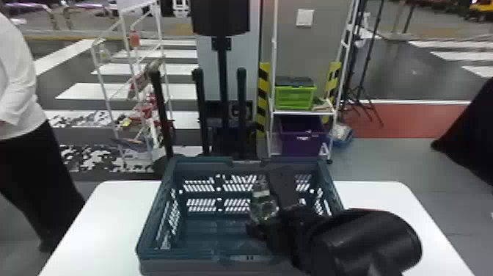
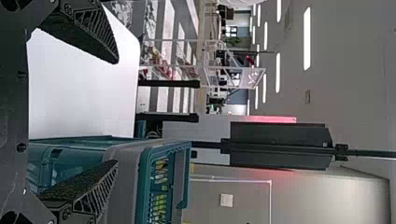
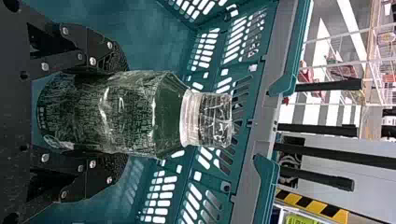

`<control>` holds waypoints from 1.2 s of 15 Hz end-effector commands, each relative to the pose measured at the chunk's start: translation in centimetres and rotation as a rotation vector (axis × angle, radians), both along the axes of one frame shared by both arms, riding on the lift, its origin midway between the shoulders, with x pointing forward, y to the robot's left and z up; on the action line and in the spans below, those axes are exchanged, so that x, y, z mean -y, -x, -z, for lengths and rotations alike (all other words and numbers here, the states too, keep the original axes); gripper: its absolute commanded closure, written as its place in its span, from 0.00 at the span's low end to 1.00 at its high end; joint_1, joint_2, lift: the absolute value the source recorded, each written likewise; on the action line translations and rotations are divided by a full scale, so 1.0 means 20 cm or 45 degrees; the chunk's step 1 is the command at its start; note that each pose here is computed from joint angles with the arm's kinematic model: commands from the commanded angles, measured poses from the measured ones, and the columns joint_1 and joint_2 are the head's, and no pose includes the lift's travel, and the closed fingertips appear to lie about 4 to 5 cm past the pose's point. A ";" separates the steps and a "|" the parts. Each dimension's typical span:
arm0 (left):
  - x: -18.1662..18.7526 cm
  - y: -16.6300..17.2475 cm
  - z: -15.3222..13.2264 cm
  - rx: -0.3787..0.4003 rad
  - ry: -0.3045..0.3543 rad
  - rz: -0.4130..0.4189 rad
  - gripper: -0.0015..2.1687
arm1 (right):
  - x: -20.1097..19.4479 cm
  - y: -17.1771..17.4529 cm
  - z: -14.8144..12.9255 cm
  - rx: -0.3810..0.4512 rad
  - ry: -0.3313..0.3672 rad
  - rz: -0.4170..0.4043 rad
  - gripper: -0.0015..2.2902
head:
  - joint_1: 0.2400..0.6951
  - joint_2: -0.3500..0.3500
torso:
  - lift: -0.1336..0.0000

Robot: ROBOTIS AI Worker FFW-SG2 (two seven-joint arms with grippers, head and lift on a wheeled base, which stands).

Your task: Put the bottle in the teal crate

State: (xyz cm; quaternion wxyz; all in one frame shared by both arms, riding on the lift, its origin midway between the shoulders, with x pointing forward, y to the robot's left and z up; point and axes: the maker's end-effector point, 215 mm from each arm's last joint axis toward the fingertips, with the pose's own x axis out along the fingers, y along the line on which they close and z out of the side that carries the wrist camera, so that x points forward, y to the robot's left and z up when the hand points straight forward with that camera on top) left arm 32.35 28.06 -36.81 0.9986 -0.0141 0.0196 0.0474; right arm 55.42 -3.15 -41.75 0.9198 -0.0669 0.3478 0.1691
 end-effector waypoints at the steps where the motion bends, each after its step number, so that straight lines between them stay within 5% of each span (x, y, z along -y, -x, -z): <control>1: 0.00 0.00 -0.01 0.006 0.001 -0.001 0.06 | -0.01 0.00 0.00 0.000 -0.007 -0.003 0.30 | 0.57 0.50 | 1.00; 2: 0.00 0.00 -0.01 0.010 0.002 -0.001 0.06 | -0.01 0.00 0.00 0.001 -0.005 -0.004 0.03 | 0.57 0.50 | 1.00; 3: 0.00 0.01 -0.01 0.008 0.002 0.001 0.06 | -0.01 0.00 -0.01 0.002 -0.006 -0.004 0.00 | 0.57 0.50 | 1.00; 12: 0.00 0.01 -0.02 0.017 0.007 0.004 0.06 | -0.03 0.00 -0.14 0.088 -0.061 0.003 0.02 | 0.57 0.50 | 1.00; 18: 0.00 0.01 -0.02 0.018 0.006 0.006 0.06 | 0.13 0.16 -0.42 0.393 -0.158 0.053 0.02 | 0.57 0.50 | 1.00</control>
